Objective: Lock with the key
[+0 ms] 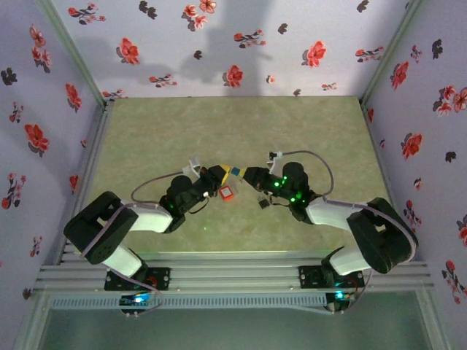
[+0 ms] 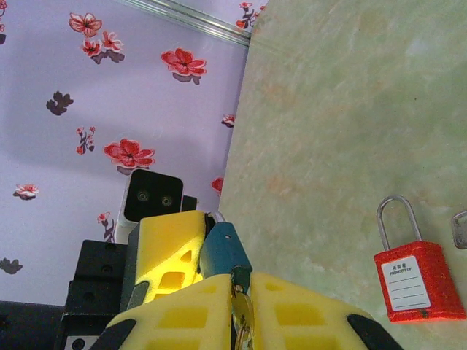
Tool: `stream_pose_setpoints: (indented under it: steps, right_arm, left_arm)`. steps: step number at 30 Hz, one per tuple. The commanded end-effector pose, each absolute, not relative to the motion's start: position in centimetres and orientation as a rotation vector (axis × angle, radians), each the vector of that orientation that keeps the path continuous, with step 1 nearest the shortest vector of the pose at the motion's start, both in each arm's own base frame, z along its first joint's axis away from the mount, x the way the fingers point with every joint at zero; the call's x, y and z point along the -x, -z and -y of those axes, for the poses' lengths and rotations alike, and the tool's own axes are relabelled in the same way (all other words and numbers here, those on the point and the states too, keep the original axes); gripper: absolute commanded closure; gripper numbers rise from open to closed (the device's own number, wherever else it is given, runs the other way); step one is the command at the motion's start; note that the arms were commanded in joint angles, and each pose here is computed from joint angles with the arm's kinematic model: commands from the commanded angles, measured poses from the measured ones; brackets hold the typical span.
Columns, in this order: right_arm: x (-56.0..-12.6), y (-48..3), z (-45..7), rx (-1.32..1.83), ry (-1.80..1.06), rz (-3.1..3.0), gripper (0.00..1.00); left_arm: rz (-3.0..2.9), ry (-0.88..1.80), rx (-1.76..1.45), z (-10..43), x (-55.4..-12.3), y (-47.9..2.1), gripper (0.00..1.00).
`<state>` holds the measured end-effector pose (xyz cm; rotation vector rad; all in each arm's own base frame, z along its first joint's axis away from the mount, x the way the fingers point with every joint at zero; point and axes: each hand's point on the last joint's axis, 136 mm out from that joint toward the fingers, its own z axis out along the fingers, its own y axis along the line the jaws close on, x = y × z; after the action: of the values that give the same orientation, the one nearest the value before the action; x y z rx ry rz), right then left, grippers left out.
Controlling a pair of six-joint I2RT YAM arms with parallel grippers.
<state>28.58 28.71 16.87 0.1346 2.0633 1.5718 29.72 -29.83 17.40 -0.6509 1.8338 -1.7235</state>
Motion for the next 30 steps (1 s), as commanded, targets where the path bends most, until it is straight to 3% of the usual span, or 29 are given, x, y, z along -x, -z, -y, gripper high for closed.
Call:
stream_pose_setpoints:
  steps: [1, 17, 30]
  right_arm:
    - [-28.98, -18.0, -28.93, -0.109, -1.597, -2.015, 0.88]
    - [-29.03, -17.94, -28.92, -0.11, -1.597, -2.015, 1.0]
    - [-29.01, -17.9, -28.95, -0.112, -1.596, -2.023, 1.0]
  left_arm:
    - [-1.752, 1.776, 0.634, 30.17, -30.01, -19.53, 1.0]
    - [-1.751, 1.778, 0.632, 30.22, -29.91, -19.56, 1.0]
    - [-1.737, 1.771, 0.638, 30.02, -30.11, -19.69, 1.0]
